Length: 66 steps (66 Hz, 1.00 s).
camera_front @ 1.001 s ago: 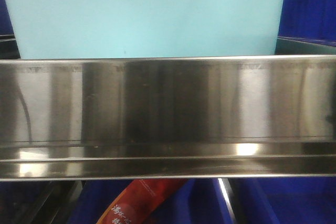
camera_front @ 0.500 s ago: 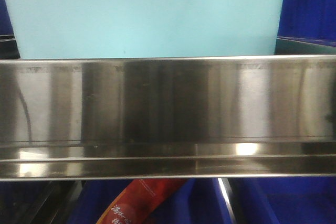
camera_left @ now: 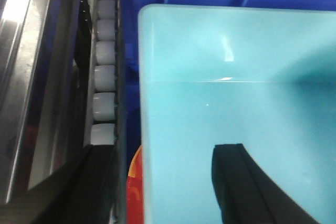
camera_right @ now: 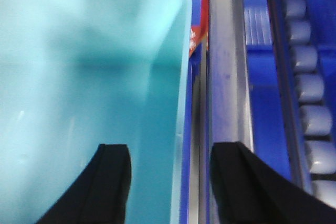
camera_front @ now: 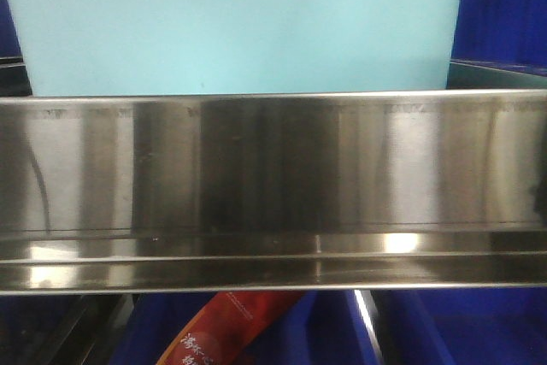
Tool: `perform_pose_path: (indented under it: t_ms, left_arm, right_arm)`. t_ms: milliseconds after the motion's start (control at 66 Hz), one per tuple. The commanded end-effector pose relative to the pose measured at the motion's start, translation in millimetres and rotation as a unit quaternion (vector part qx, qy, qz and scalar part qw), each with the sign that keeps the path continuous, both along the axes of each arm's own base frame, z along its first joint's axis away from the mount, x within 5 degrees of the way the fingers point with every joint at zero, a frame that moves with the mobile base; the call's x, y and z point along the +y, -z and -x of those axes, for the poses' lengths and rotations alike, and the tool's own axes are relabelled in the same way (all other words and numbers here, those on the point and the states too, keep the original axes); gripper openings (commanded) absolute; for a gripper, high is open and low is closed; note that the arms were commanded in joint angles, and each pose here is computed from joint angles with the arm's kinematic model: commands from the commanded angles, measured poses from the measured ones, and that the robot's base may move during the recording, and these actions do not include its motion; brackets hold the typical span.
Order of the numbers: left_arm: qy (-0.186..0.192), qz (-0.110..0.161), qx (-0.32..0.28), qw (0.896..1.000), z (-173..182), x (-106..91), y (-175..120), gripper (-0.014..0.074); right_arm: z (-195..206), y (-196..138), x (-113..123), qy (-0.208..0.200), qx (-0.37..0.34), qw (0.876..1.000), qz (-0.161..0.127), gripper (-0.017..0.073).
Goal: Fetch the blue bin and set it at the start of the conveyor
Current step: 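Lower both grippers onto opposite side walls of the light-blue bin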
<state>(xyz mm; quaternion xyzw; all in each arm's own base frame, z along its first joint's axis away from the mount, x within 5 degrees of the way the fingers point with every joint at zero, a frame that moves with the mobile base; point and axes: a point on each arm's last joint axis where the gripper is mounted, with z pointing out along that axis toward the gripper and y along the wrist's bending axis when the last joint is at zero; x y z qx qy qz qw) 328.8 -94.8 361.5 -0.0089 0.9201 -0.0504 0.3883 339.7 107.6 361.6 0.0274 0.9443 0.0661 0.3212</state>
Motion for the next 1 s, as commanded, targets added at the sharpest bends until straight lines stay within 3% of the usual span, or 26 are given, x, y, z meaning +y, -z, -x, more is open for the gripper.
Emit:
perform_pose_path:
  t_ms: [0, 243, 546, 652, 773, 985]
  left_arm:
    - [-0.014, -0.005, -0.012, 1.0, -2, 0.7, -2, 0.0316]
    - [-0.026, 0.002, -0.004, 1.0, -2, 1.3, -1, 0.0316]
    - [-0.035, 0.01, 0.002, 0.999, -3, 0.1, -4, 0.0315]
    - [-0.04, 0.003, 0.019, 0.999, -11, -2.7, -3, 0.0308]
    - [-0.042, -0.027, 0.047, 0.998, -18, -10.2, -1, 0.0308]
    - [-0.056, -0.02, 0.059, 0.996, -23, -13.7, 5, 0.0308]
  right_arm:
    - [-8, 9, 2, 0.004, 0.009, 1.0, 0.009, 0.0255]
    - [-15, 19, 0, 0.015, 0.015, 0.999, 0.029, 0.0255]
    - [-21, 21, 3, 0.011, -0.001, 1.0, 0.024, 0.0255]
    - [-24, 26, 4, 0.01, 0.005, 1.0, 0.026, 0.0255]
    - [-25, 27, 4, 0.01, 0.005, 1.0, 0.026, 0.0255]
    - [-25, 27, 4, 0.01, 0.003, 1.0, 0.026, 0.0255]
